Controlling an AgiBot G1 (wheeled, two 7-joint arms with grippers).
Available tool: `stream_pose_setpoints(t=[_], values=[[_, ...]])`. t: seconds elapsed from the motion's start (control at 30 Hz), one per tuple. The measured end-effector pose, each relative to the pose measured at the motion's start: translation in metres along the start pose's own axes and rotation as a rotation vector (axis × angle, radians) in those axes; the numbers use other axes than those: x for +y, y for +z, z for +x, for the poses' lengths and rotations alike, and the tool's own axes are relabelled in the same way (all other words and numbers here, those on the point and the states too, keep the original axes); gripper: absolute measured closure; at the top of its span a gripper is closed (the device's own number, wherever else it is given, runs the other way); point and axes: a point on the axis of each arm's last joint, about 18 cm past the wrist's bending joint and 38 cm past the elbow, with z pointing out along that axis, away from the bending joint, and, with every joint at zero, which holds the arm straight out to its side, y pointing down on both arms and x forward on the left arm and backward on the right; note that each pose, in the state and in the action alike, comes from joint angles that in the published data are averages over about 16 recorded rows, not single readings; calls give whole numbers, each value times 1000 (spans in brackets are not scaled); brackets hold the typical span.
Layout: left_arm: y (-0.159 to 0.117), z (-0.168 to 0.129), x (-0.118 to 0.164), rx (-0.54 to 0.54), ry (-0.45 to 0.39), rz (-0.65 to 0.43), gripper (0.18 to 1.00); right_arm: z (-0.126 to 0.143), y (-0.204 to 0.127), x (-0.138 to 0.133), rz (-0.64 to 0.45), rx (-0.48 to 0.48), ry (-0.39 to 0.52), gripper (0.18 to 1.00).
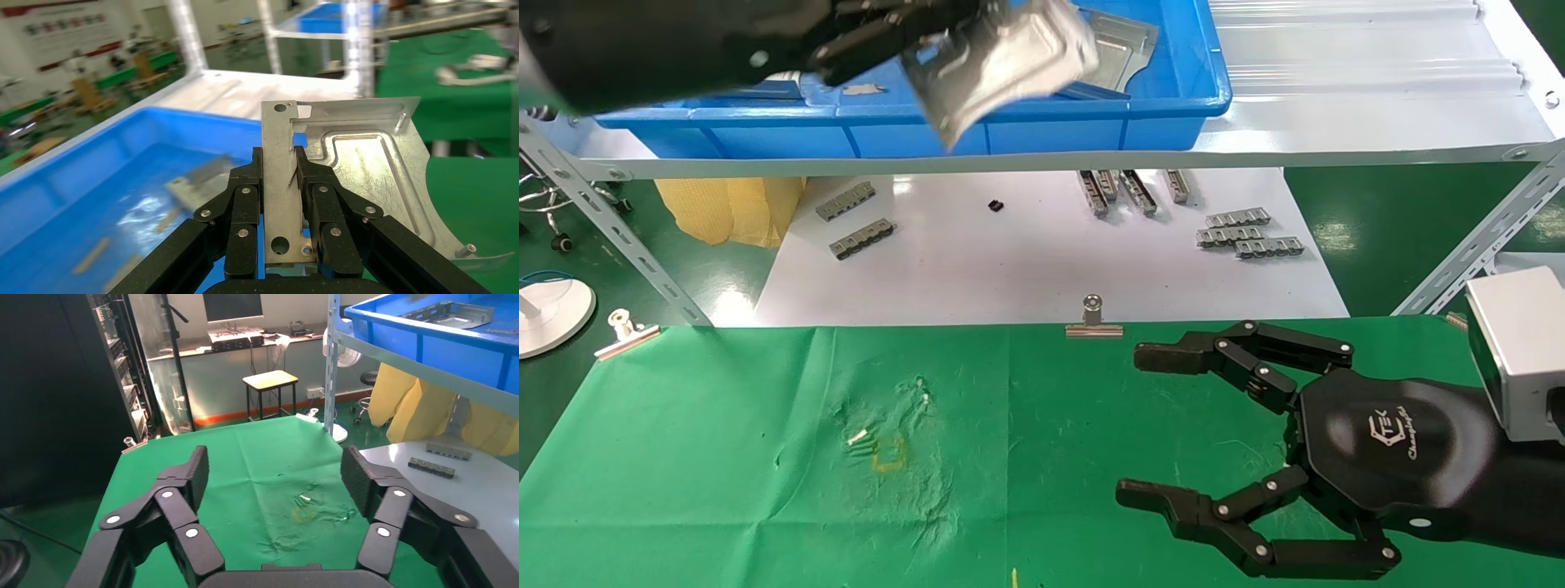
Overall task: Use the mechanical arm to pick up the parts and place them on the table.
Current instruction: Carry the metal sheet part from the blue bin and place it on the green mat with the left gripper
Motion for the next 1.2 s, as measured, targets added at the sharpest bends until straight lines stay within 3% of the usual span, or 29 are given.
stream_pose_setpoints(t=[0.2,0.57,0.83,1.2], values=[[-30,24,30,77,53,-58,909,0,0,0,0,0,0,348],[-71,84,133,232,176,-300,910,0,0,0,0,0,0,209],[-77,101,189,291,278,-424,910,0,0,0,0,0,0,182],[-74,98,219,273,351,-489,907,0,0,0,0,0,0,179]])
